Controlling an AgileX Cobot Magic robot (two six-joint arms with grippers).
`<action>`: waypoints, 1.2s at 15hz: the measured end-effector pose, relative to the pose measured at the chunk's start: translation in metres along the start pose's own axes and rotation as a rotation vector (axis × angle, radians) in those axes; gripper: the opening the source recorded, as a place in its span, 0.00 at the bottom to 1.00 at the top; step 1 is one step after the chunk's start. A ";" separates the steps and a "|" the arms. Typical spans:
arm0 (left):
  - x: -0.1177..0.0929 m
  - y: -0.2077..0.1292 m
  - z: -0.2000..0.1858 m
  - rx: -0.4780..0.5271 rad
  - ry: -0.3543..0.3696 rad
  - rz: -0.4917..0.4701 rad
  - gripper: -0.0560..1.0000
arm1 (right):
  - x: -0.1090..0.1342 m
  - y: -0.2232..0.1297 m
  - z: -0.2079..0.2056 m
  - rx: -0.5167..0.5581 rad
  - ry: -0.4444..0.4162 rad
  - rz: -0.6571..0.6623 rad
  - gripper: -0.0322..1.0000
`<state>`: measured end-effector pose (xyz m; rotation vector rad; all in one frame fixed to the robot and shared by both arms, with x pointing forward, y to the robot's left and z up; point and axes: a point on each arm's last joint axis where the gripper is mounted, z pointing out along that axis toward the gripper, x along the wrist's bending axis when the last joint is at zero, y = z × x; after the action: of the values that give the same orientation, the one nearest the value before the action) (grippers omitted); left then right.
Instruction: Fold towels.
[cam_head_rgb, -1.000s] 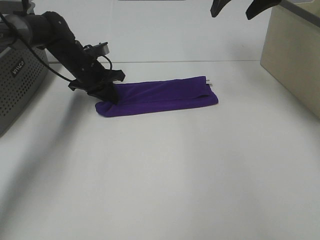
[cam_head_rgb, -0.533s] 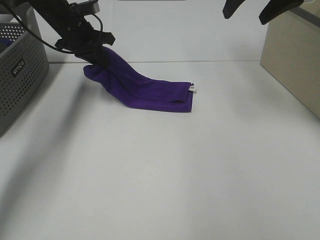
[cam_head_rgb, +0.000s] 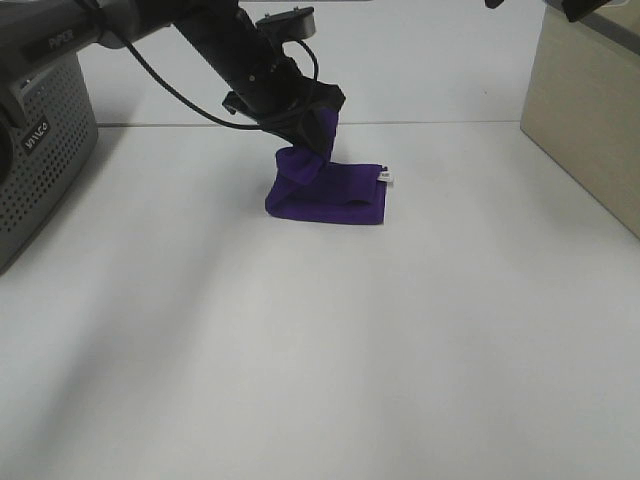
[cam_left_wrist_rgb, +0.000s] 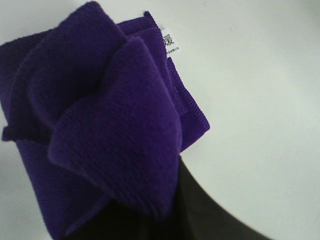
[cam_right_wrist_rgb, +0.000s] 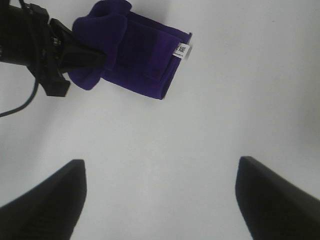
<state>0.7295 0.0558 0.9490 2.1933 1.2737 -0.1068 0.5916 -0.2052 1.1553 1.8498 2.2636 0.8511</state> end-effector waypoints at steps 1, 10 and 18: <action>-0.001 -0.003 0.010 0.014 -0.002 0.000 0.10 | 0.001 0.000 -0.003 -0.007 0.000 -0.002 0.81; -0.045 0.010 0.033 -0.176 -0.159 -0.054 0.73 | 0.002 -0.001 -0.006 -0.013 0.003 -0.011 0.80; 0.019 0.031 -0.140 -0.173 0.285 -0.028 0.73 | -0.008 -0.001 -0.007 -0.009 -0.109 -0.051 0.80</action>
<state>0.7347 0.1336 1.0714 2.0937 1.4084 0.3049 0.5899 -0.2154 1.1582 1.7802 2.2272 0.7325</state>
